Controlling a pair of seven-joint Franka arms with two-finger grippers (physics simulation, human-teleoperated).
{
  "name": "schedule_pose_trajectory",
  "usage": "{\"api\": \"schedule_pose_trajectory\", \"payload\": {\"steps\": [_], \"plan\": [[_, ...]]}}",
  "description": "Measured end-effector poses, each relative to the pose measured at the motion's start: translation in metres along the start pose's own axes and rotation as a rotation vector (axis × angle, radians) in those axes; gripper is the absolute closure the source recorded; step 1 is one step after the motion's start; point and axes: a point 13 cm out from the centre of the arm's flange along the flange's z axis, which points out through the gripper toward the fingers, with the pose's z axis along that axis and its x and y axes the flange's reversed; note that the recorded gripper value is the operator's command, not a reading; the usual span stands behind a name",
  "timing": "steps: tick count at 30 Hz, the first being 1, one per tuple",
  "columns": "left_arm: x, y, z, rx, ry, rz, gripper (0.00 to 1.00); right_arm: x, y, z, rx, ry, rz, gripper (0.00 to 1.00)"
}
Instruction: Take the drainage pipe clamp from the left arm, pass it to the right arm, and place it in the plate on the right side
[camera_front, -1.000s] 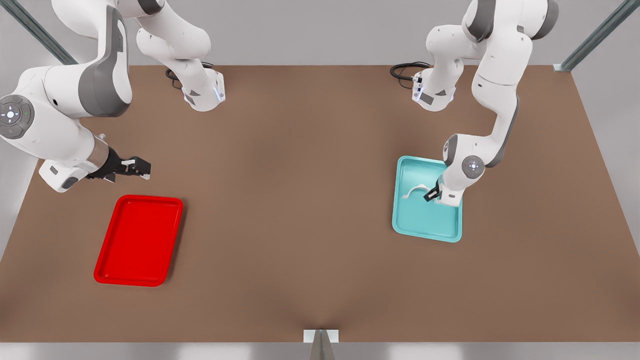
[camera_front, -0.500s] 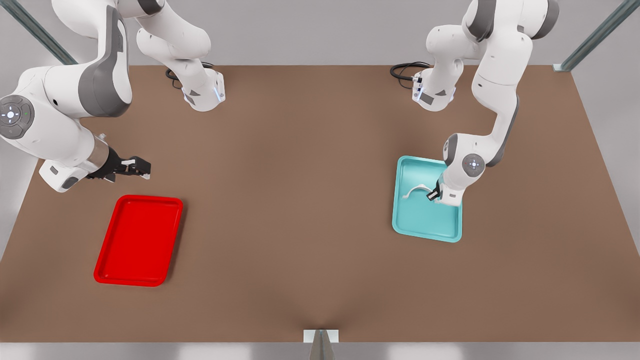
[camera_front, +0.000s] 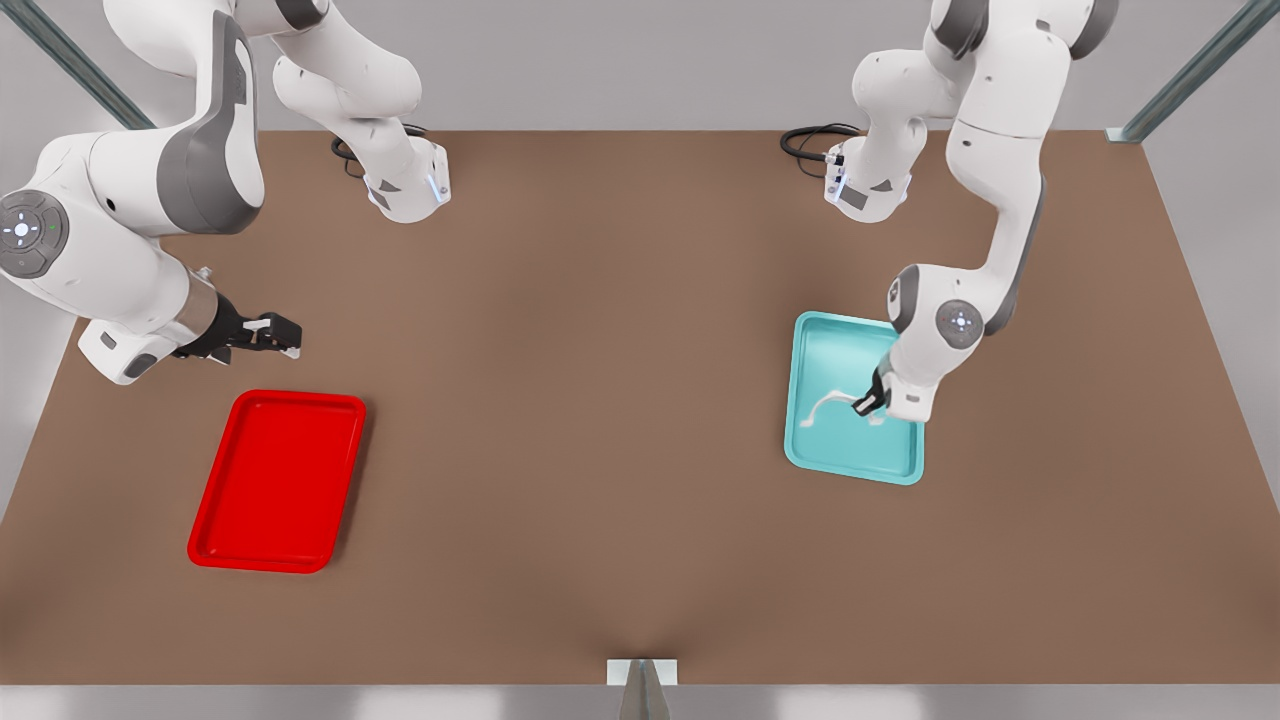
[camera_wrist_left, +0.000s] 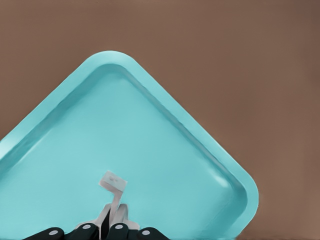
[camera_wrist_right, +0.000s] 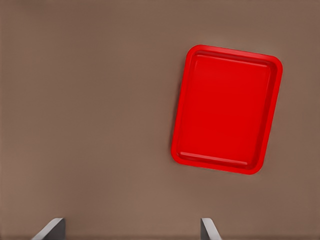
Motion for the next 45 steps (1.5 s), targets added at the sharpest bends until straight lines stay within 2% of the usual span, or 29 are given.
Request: {"api": "schedule_pose_trajectory", "payload": {"steps": [4, 7, 15, 21, 31, 45], "plan": [[0.008, -0.154, -0.068, 0.142, -0.009, 0.067, 0.79, 0.0, 0.005, -0.001, 0.001, -0.003, -0.003, 0.0], [0.062, -0.245, -0.08, 0.195, 0.058, 0.092, 0.79, -0.004, 0.026, 0.001, 0.004, -0.004, -0.006, 0.0], [0.213, -0.383, -0.072, 0.242, 0.19, 0.011, 0.79, -0.046, 0.117, 0.075, -0.062, 0.016, -0.013, 0.0], [0.275, -0.421, -0.053, 0.253, 0.233, -0.139, 0.79, -0.038, 0.217, 0.115, -0.044, 0.028, 0.009, 0.0], [0.294, -0.43, -0.056, 0.245, 0.275, -0.381, 0.79, -0.038, 0.288, 0.158, -0.021, -0.006, 0.167, 0.0], [0.297, -0.431, -0.06, 0.223, 0.305, -0.575, 0.79, -0.037, 0.276, 0.217, 0.018, -0.013, 0.368, 0.0]]}}
